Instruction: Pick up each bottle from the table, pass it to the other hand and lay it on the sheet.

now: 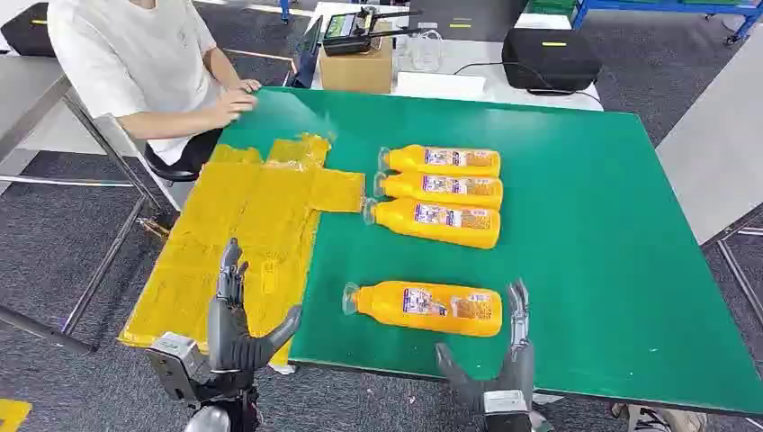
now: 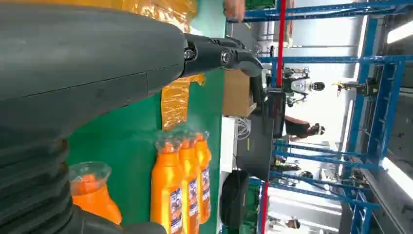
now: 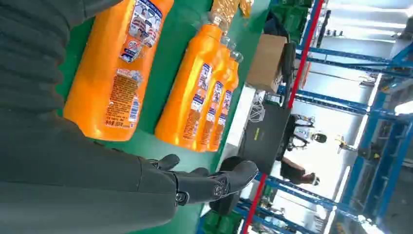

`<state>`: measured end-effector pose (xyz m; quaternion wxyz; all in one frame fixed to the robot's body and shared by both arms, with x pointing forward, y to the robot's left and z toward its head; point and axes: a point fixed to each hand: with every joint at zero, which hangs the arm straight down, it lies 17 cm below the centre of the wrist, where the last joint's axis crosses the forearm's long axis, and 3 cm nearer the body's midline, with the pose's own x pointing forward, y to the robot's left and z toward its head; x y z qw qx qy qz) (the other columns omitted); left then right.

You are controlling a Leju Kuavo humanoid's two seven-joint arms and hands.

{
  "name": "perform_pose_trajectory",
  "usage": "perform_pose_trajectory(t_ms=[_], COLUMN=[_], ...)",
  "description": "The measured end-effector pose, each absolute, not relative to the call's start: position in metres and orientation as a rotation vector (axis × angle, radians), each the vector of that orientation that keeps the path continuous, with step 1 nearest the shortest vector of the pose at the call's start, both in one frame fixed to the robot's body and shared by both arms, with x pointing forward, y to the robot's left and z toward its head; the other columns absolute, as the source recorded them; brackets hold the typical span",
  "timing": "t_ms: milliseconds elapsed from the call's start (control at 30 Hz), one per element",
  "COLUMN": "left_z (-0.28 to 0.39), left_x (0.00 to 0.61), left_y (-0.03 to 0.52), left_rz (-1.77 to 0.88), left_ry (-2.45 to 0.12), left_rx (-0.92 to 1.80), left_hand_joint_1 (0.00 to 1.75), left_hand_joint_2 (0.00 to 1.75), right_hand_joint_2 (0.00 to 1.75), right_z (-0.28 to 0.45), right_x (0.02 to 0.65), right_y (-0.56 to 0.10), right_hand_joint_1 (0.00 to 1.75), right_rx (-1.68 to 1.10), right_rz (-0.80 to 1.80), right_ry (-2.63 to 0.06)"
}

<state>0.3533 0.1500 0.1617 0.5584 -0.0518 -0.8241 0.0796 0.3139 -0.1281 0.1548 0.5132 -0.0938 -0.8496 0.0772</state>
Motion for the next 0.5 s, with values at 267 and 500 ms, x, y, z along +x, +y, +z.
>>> perform_pose_trajectory(t_ms=[267, 500], left_z=[0.162, 0.163], left_x=[0.354, 0.354], left_y=[0.150, 0.148], left_rz=[0.187, 0.181], left_ry=[-1.945, -1.947], left_rx=[-0.123, -0.133], left_hand_joint_1=[0.00, 0.00], left_hand_joint_2=[1.75, 1.75], right_hand_joint_2=[1.75, 1.75], right_z=[0.156, 0.130], right_x=[0.313, 0.325], right_y=[-0.128, -0.134], right_hand_joint_1=[0.00, 0.00], right_rx=[-0.251, -0.453], right_rz=[0.213, 0.468], right_ry=[-2.054, -1.939])
